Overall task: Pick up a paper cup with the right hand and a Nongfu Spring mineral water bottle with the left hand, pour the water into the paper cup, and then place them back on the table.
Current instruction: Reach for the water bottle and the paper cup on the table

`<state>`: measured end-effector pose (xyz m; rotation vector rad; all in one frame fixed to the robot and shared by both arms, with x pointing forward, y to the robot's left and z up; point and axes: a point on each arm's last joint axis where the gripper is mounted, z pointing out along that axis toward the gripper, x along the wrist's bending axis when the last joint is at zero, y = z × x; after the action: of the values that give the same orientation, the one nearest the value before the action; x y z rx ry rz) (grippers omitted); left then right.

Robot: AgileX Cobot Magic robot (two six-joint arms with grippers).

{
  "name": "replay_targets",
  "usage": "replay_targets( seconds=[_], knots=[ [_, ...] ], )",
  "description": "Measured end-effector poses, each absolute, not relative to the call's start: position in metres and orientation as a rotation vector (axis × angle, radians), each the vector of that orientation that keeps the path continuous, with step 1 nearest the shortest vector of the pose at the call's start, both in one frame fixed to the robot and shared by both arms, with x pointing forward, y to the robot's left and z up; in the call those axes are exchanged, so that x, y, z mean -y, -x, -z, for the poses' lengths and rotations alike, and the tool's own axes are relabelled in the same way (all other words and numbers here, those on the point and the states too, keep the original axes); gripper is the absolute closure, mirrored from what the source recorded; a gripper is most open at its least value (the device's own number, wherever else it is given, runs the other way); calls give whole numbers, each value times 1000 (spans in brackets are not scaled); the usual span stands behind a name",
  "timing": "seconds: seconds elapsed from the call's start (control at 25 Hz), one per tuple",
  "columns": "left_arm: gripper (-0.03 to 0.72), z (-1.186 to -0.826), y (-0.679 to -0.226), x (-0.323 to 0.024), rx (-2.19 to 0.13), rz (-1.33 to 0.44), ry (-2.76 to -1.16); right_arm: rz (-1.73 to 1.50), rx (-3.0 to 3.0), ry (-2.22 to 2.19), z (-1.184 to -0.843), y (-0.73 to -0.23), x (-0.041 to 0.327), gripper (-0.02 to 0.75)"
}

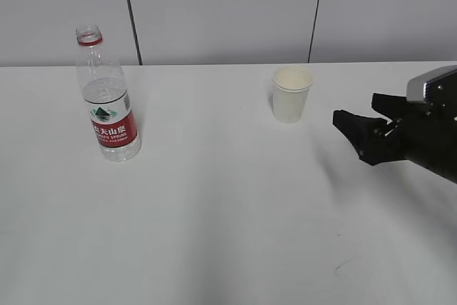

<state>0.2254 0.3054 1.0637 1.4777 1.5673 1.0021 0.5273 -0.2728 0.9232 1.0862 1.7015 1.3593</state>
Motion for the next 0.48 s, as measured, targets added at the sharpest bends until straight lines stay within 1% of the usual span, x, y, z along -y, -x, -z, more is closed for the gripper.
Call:
replay_targets(
  seconds=[0.12, 0.2, 0.28, 0.36, 0.48],
  knots=[
    [221, -1064, -225, -305, -1567, -1002, -1478, -1367, -1733, -1064, -916, -540, 271, 120],
    [143, -1064, -225, -305, -1567, -1002, -1478, -1368, -1747, -1062, -910, -549, 271, 120],
    [92, -1064, -225, -305, -1567, -1002, -1478, -1375, -1755, -1049, -906, -557, 268, 120],
    [69, -1064, -225, -305, -1567, -1001, -1478, -1383, -1771, -1038, -901, -566, 262, 120],
    [60, -1064, -225, -305, -1567, -1000, -1477, -1395, -1796, -1014, -894, -579, 252, 120]
  ],
)
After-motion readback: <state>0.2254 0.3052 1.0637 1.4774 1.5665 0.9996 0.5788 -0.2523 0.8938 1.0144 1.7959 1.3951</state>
